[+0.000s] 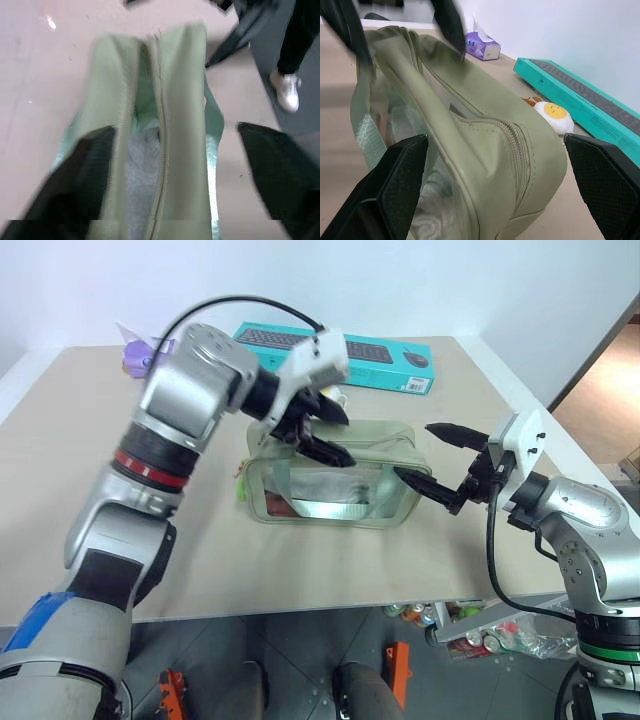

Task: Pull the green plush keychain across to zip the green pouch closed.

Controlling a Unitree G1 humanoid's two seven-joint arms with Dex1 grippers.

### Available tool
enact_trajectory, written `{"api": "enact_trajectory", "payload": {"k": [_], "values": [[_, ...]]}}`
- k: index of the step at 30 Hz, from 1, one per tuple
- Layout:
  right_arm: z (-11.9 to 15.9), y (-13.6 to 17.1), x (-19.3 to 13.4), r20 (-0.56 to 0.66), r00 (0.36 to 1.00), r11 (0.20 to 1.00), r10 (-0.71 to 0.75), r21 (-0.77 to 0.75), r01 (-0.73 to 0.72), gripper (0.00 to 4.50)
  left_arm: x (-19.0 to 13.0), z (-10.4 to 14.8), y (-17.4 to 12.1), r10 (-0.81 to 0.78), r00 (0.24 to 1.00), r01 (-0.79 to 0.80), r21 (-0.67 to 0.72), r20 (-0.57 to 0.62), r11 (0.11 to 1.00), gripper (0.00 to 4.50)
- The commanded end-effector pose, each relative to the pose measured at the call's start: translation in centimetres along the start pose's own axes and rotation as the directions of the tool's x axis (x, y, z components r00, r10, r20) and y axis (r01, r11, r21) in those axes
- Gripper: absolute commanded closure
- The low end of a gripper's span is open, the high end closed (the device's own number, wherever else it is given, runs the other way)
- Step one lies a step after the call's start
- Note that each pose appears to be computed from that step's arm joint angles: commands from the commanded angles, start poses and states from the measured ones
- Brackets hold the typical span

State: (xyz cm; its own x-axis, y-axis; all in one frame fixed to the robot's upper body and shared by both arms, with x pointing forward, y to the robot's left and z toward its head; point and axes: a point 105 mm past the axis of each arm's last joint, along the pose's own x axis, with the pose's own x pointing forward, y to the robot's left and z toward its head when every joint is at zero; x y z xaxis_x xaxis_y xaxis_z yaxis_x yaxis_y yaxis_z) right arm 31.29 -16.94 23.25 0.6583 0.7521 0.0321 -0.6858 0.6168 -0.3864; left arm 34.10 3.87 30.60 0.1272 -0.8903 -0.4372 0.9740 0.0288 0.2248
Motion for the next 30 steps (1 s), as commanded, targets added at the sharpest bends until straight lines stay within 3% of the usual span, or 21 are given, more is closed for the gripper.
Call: {"api": "enact_trajectory", "payload": {"k": [1, 3, 6, 10, 13, 15, 22, 27, 30], "values": [[0.8, -0.2, -0.7, 0.021, 1.0, 0.999, -0.016, -0.035, 0.017, 0.0, -4.3, 0.8, -0.3, 0.0, 0.992, 0.001, -0.007, 0.13, 1.0, 0.05], [0.8, -0.2, -0.9, 0.019, 1.0, 0.999, -0.018, -0.036, 0.019, 0.0, -5.9, -0.2, -0.4, 0.032, 0.984, -0.034, 0.007, 0.177, 0.999, 0.05], [0.8, -0.3, -1.2, 0.013, 1.0, 0.999, -0.023, -0.036, 0.024, 0.0, -8.1, -3.4, 0.7, 0.235, 0.942, -0.224, -0.074, 0.238, 0.972, 0.05], [0.8, -0.5, -1.5, 0.009, 1.0, 0.999, -0.025, -0.033, 0.026, 0.0, -11.7, -7.2, 1.7, 0.592, 0.727, -0.572, -0.17, 0.348, 0.803, 0.05], [0.9, -0.7, -1.7, 0.006, 1.0, 0.999, -0.018, -0.032, 0.018, 0.0, -12.4, -8.6, 0.6, 0.702, 0.608, -0.697, -0.173, 0.372, 0.696, 0.05], [0.9, -0.6, -1.7, -0.002, 1.0, 1.0, -0.001, -0.026, 0.001, 0.0, -11.9, -10.6, -1.6, 0.737, 0.577, -0.728, -0.188, 0.352, 0.659, 0.05], [0.4, -0.5, -1.0, -0.015, 1.0, 1.0, 0.023, 0.004, -0.023, 0.0, -9.0, -15.1, -6.3, 0.779, 0.58, -0.722, -0.292, 0.239, 0.627, 0.05], [-0.2, -0.7, -0.9, -0.031, 0.999, 0.999, 0.032, 0.029, -0.031, 0.0, -7.8, -16.2, -7.3, 0.783, 0.585, -0.73, -0.283, 0.21, 0.622, 0.05], [-0.9, -0.8, -1.0, -0.052, 0.998, 0.998, 0.037, 0.061, -0.034, 0.87, -7.4, -16.2, -7.1, 0.794, 0.571, -0.738, -0.291, 0.21, 0.608, 0.0]]}}
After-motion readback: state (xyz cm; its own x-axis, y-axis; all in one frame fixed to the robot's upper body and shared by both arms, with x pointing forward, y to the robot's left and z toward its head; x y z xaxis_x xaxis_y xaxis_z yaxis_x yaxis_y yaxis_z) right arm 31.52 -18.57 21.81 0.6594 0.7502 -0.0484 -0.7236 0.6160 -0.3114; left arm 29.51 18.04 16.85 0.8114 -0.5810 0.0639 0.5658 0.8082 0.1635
